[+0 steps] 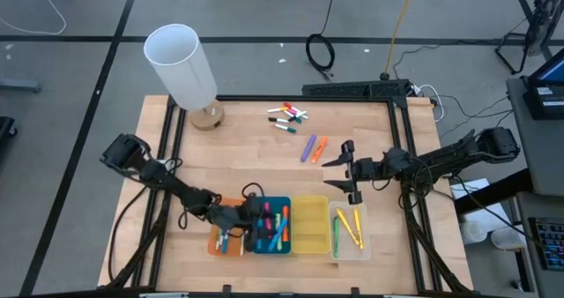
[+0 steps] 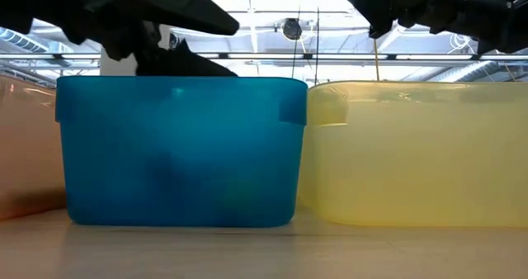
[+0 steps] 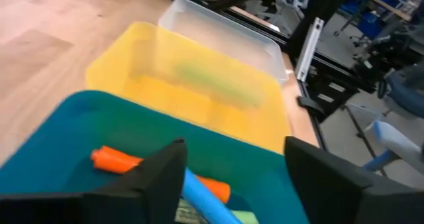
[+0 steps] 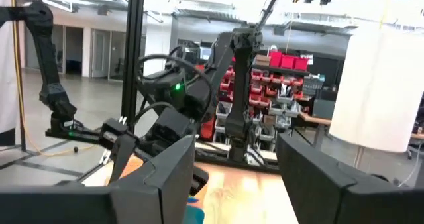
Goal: Pick & Place Markers
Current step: Put the orange highlighter pen into the blue bin
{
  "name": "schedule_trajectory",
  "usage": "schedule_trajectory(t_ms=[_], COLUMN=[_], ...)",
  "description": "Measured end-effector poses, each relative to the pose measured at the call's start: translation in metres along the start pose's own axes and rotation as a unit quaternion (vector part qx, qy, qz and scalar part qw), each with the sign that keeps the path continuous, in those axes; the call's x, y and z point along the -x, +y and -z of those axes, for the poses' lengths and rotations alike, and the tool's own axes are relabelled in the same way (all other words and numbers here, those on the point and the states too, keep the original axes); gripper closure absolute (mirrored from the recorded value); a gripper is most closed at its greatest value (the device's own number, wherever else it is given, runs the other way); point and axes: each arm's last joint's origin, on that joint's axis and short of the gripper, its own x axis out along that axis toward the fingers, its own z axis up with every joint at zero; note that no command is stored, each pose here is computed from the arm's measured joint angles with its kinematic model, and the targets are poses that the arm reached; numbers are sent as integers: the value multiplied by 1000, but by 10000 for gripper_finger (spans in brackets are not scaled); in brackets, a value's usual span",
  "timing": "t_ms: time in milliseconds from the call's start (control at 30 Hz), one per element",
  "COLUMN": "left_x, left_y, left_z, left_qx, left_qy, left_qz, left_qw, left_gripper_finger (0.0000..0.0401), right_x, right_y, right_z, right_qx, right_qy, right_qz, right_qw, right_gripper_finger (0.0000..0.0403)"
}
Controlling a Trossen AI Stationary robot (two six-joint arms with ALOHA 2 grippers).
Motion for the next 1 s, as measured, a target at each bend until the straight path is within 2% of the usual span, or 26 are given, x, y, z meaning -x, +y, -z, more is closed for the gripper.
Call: schedule_trajectory(t_ms=[133, 200, 267, 333, 433, 533, 600, 733, 833, 1000], left_x=[-3, -1, 4, 12, 29, 46, 56, 72, 72, 66], left_y=[9, 13, 15, 18, 22, 26, 30, 38, 47, 56], left_z=[-7, -18, -36, -54, -89, -115, -129, -148, -153, -151], left_qx=[-7, -22, -44, -82, -148, -216, -246, -271, -263, -246], left_qy=[-9, -24, -54, -81, -151, -203, -231, -268, -271, -249], left_qz=[-14, -19, -19, -25, -37, -60, -77, -105, -121, -132], left_qw=[1000, 999, 997, 993, 977, 953, 938, 919, 918, 927], left_gripper_finger=[93, 77, 66, 60, 59, 66, 71, 83, 90, 99], right_x=[0, 0, 0, -2, -10, -18, -27, -41, -46, -44], right_y=[-1, -3, -7, -12, -24, -33, -41, -57, -68, -85], right_z=[3, 6, 14, 24, 32, 40, 43, 51, 64, 91], right_qx=[-1, -2, -16, -17, -17, 8, 38, 42, 53, 95], right_qy=[18, 39, 94, 186, 319, 408, 446, 522, 571, 614], right_qz=[19, 69, 130, 185, 252, 281, 262, 145, 82, 40], right_qw=[1000, 997, 987, 965, 914, 869, 855, 840, 815, 783], right_gripper_finger=[202, 204, 206, 206, 206, 206, 206, 206, 206, 206])
